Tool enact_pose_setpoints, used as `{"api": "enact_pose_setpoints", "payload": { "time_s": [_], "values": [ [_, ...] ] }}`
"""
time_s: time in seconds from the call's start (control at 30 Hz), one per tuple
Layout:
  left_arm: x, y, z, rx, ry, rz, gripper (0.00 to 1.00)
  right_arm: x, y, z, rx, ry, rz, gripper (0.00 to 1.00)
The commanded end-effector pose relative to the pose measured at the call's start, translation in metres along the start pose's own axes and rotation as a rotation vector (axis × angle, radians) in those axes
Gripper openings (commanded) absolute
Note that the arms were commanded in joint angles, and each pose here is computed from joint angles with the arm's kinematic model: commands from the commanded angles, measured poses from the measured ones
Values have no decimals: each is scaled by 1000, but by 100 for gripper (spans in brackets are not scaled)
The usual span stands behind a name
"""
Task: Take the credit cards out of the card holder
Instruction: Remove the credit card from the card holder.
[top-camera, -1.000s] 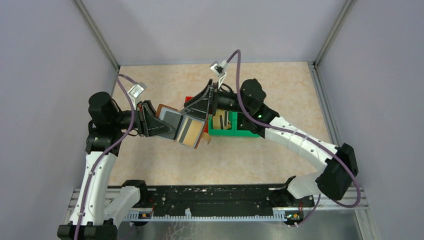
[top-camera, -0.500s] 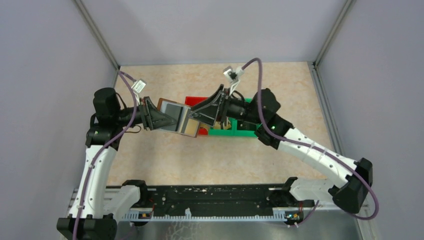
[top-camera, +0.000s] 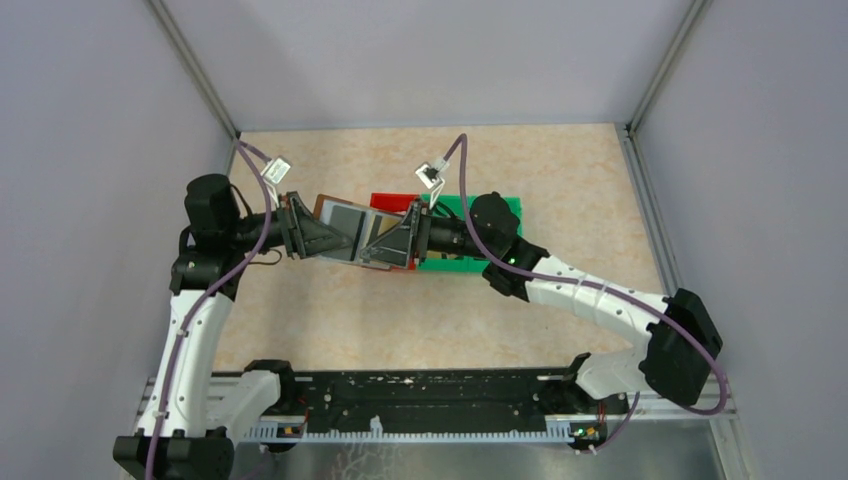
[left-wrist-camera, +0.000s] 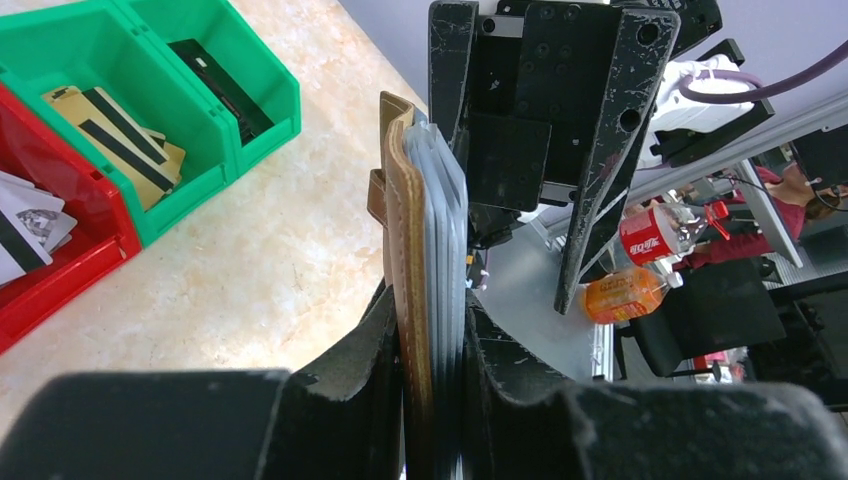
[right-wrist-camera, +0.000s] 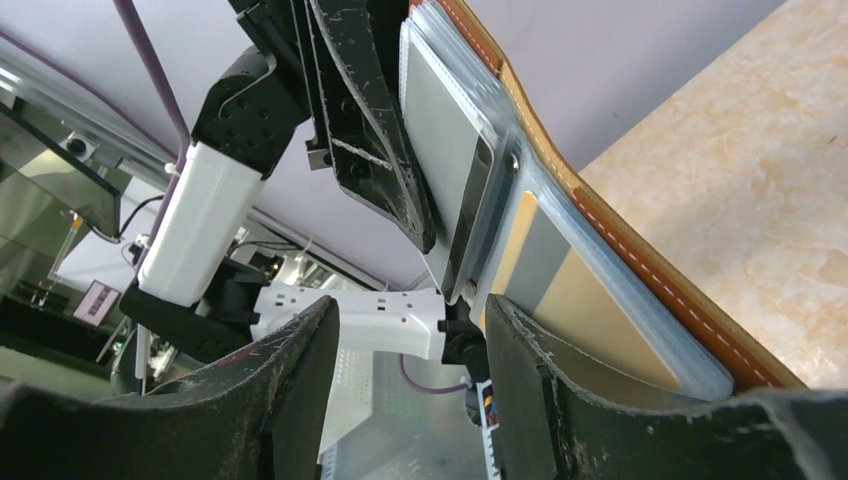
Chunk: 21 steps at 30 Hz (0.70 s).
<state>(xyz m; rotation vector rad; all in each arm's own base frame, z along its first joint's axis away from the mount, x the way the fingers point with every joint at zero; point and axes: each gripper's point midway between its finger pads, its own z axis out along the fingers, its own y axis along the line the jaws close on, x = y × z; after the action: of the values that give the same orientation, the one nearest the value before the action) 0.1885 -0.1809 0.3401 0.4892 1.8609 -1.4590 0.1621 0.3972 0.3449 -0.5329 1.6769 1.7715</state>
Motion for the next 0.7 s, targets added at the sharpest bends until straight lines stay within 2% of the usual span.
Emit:
{"api": "enact_pose_setpoints", "payload": {
  "time_s": [0.0,0.4,0.67],
  "values": [
    [-5,-19,-2,69,10,16,9,-8,11,7,-58,-37,-28,55],
    [-1,-39,-5,159,26,-30,13,-14,28,10,-170,-70,10,55],
    [-1,-40,-6,160,25,-54,13,-16,37,8,-224,-95,35,55]
  ]
}}
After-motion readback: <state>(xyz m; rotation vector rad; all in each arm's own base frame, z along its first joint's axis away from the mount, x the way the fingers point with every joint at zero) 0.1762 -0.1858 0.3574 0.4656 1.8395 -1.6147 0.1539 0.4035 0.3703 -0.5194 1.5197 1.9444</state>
